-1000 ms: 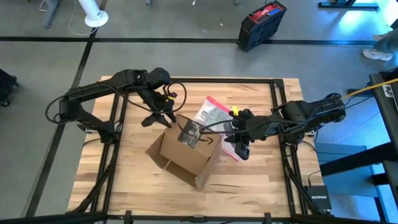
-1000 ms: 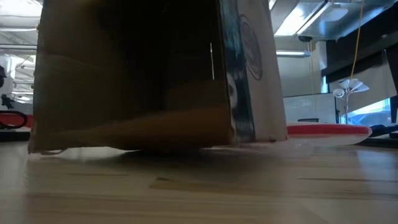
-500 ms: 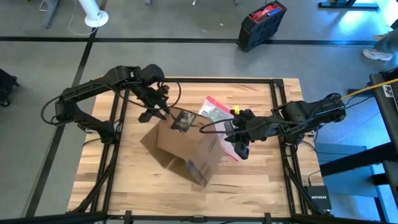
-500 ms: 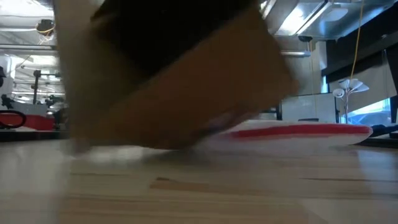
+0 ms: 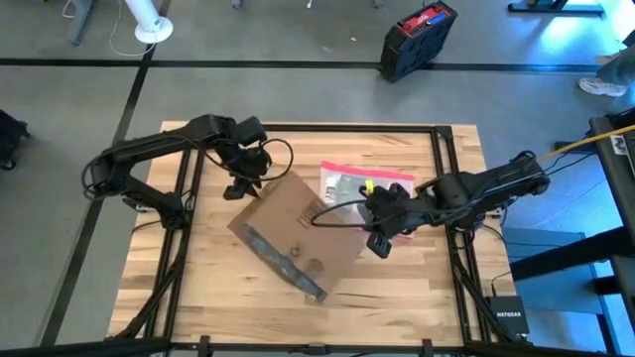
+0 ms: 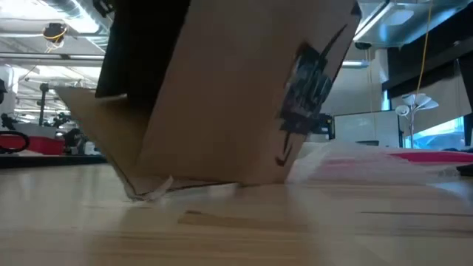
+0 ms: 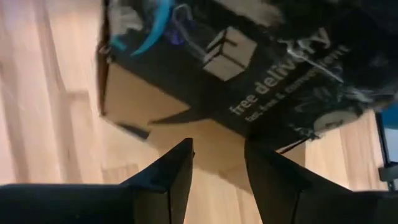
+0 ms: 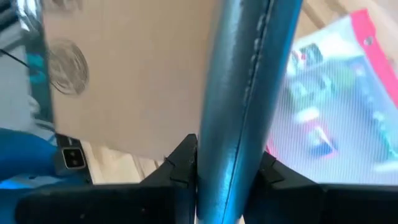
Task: Unpack boxes
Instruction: Break down the cardboard box with the gray cutter until it is fully flat
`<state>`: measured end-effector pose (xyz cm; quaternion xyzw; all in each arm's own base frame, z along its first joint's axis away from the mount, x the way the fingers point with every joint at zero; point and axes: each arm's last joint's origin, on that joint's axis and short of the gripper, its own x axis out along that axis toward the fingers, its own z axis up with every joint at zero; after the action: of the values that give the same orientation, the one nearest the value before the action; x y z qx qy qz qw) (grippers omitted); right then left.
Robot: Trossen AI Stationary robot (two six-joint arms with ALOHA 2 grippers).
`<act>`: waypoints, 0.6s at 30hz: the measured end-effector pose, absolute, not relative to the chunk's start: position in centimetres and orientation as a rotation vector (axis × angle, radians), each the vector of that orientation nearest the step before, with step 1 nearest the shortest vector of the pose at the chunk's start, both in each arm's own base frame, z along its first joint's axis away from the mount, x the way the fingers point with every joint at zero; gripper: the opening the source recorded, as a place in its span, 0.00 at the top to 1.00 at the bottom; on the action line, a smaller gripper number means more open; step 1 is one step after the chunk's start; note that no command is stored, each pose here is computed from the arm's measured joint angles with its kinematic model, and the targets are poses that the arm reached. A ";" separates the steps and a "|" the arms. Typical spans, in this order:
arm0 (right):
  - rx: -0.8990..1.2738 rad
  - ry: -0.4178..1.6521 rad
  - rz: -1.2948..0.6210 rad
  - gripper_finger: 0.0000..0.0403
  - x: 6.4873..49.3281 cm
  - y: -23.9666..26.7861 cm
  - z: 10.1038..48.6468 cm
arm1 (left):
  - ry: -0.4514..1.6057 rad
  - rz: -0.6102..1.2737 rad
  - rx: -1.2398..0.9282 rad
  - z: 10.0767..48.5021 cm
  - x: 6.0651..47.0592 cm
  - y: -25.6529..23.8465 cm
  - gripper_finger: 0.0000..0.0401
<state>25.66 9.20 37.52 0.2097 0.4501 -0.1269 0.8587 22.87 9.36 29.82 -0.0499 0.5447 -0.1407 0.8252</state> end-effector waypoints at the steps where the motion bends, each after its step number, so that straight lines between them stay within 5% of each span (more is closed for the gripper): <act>1: 0.439 0.960 -0.259 0.82 25.6 9.4 37.2 | 1.168 -0.292 -0.123 29.5 22.8 9.4 0.65; 18: 0.438 0.976 -0.267 0.82 24.8 13.7 30.0 | 1.313 0.057 -0.015 30.3 20.8 12.3 0.65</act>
<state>24.81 13.67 29.95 0.2082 0.4638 -0.1270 0.8517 20.78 12.31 30.32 -0.0072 0.6104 0.0266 0.7916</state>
